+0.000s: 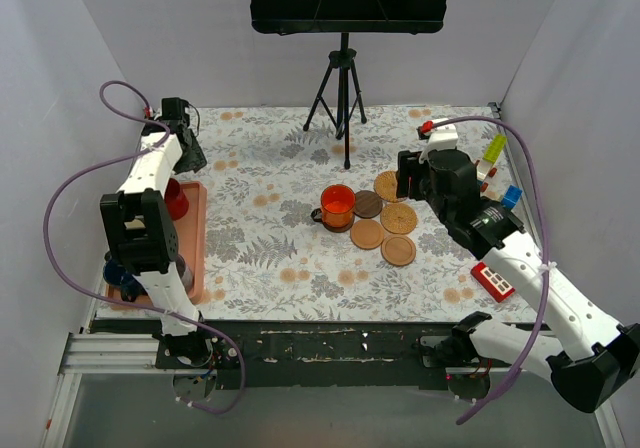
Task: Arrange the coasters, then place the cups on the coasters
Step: Pick up the cup from the tray.
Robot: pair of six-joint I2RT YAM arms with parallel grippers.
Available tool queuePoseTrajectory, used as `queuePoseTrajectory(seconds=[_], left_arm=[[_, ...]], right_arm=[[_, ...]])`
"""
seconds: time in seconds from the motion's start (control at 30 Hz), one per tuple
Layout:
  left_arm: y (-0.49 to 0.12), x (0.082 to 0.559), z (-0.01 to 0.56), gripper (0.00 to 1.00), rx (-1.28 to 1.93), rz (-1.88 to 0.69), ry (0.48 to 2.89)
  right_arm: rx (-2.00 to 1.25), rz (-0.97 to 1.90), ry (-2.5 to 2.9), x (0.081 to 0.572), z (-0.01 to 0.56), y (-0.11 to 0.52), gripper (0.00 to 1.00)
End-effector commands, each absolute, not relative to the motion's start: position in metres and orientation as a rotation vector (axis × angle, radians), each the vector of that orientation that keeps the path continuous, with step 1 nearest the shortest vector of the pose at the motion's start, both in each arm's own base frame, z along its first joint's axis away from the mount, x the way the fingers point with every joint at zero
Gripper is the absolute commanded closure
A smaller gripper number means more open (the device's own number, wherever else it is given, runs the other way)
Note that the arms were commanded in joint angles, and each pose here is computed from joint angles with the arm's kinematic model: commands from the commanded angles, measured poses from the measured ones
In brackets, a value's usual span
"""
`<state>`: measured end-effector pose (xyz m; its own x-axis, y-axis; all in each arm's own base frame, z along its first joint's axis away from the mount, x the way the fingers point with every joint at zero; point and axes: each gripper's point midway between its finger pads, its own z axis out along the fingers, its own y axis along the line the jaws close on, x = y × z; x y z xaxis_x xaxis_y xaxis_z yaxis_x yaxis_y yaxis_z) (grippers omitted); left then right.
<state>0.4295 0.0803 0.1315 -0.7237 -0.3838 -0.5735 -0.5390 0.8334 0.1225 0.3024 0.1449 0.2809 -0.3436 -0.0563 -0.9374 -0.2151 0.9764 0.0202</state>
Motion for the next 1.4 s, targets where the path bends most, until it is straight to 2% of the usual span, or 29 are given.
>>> queuePoseTrajectory(seconds=[0.0,0.13,0.27,0.57,0.63,0.87,1.37], left_arm=[[0.092,0.43,0.132,0.31,-0.673,0.467,2.48],[0.095,0.427,0.122,0.41,-0.67,0.499,2.5],[0.099,0.424,0.118,0.46,-0.652,0.54,2.508],[0.106,0.417,0.108,0.75,-0.622,0.612,2.527],[0.106,0.416,0.11,0.77,-0.627,0.609,2.522],[0.11,0.412,0.113,1.0,-0.614,0.646,2.515],[0.079,0.427,0.152,1.0,-0.553,0.522,2.427]], right_arm=[[-0.191,0.172,1.838,0.315,0.313,0.15,0.3],[-0.211,0.186,1.843,0.319,0.313,0.156,0.3],[-0.217,0.188,1.852,0.32,0.309,0.158,0.3],[-0.218,0.188,1.861,0.319,0.306,0.158,0.3],[-0.217,0.188,1.86,0.32,0.306,0.158,0.3],[-0.221,0.189,1.863,0.321,0.305,0.159,0.3],[-0.211,0.195,1.851,0.32,0.308,0.157,0.3]])
